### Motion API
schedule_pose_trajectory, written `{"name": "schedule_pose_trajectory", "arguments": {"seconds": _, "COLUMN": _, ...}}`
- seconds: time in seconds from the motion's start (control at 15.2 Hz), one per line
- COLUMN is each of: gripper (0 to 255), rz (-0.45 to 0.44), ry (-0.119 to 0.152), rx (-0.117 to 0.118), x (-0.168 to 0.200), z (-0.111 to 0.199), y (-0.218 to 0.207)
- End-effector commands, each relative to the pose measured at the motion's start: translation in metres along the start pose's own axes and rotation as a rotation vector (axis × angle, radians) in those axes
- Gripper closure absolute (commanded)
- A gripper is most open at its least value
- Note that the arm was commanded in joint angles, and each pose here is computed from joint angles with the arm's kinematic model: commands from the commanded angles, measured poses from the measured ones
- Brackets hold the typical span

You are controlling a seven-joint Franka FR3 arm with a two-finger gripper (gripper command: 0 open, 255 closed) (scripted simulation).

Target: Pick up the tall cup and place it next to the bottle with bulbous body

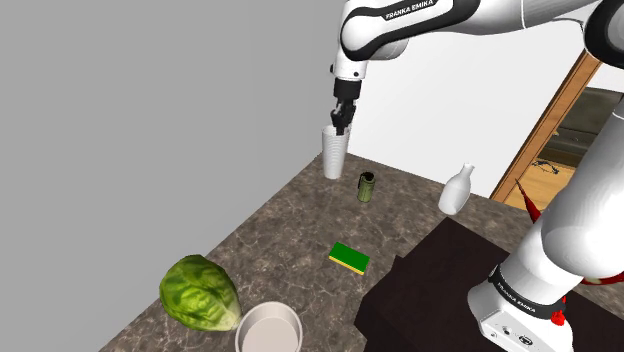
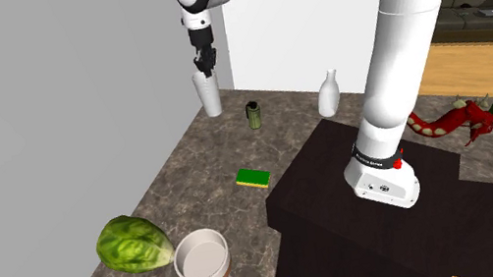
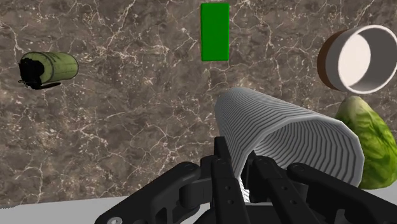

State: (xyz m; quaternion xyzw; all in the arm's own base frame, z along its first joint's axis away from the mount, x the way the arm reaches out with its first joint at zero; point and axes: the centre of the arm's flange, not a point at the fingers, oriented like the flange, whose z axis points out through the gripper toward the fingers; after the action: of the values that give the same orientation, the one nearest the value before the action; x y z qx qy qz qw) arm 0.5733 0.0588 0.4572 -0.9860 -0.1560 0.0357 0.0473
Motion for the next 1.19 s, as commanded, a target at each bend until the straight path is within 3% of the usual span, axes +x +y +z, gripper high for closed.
{"name": "schedule_pose_trajectory", "arguments": {"seconds": 0.0, "gripper": 255, "rz": -0.001, "ry": 0.000, "rx": 0.000, "x": -0.010, "z": 0.001, "y": 0.026}}
{"name": "schedule_pose_trajectory", "arguments": {"seconds": 1.12, "gripper": 255, "rz": -0.001, "ry": 0.000, "rx": 0.000, "x": -0.106, "z": -0.015, "y": 0.228}}
